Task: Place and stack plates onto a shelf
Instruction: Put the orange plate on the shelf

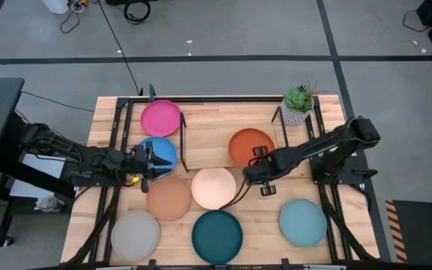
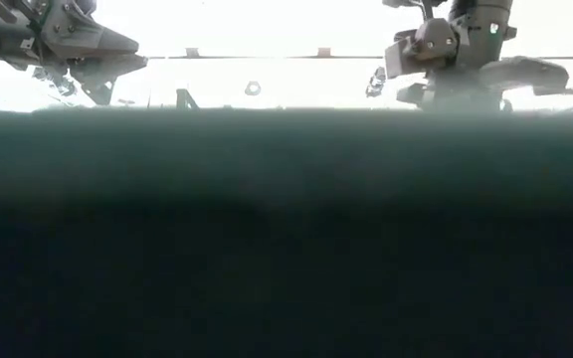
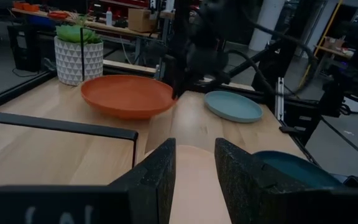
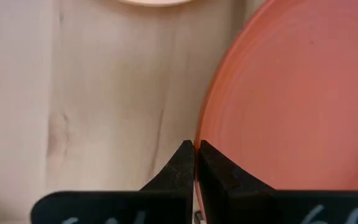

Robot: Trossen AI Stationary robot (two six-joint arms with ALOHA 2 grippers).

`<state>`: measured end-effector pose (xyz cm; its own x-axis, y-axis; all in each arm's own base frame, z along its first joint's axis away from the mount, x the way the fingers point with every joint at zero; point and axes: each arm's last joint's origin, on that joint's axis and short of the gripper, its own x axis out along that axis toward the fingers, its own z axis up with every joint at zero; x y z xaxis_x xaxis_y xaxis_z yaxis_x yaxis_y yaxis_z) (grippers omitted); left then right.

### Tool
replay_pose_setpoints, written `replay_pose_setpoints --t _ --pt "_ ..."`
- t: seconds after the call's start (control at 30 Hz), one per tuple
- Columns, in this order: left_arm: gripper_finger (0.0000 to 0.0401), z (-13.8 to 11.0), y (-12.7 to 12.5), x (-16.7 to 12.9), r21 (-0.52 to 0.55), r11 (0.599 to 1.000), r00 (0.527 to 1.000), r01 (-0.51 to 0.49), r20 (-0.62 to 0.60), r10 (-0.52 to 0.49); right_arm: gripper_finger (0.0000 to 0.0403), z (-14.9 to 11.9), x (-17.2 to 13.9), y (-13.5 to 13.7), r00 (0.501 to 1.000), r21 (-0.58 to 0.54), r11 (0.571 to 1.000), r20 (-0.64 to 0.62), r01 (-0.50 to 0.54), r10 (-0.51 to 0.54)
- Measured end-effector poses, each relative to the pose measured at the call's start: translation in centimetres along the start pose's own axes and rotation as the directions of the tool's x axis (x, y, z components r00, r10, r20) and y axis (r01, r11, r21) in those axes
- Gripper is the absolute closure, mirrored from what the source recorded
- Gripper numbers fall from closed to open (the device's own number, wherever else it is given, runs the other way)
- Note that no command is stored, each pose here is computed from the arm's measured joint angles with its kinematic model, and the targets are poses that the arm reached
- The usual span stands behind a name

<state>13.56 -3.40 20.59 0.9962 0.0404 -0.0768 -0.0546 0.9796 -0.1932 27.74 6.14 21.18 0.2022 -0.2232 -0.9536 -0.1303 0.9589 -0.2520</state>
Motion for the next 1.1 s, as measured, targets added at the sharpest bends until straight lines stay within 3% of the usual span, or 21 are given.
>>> replay_pose_setpoints --t 0.2,0.5,1.1 --pt "0.0282 0.0 0.0 0.0 0.0 1.0 1.0 0.0 0.001 0.0 0.0389 -1.3 0.7 -1.6 0.998 0.03 0.999 0.057 -0.022 0.021" --pt "0.0282 0.0 0.0 0.0 -0.001 1.0 1.0 0.0 0.001 0.0 0.0389 -1.4 2.4 -3.4 0.999 0.035 0.999 0.025 -0.037 0.036" --pt "0.0282 -0.1 0.0 0.0 -0.025 1.0 1.0 -0.002 -0.006 0.002 0.0376 -1.6 2.1 -3.0 1.0 0.019 1.0 0.01 -0.02 0.02"
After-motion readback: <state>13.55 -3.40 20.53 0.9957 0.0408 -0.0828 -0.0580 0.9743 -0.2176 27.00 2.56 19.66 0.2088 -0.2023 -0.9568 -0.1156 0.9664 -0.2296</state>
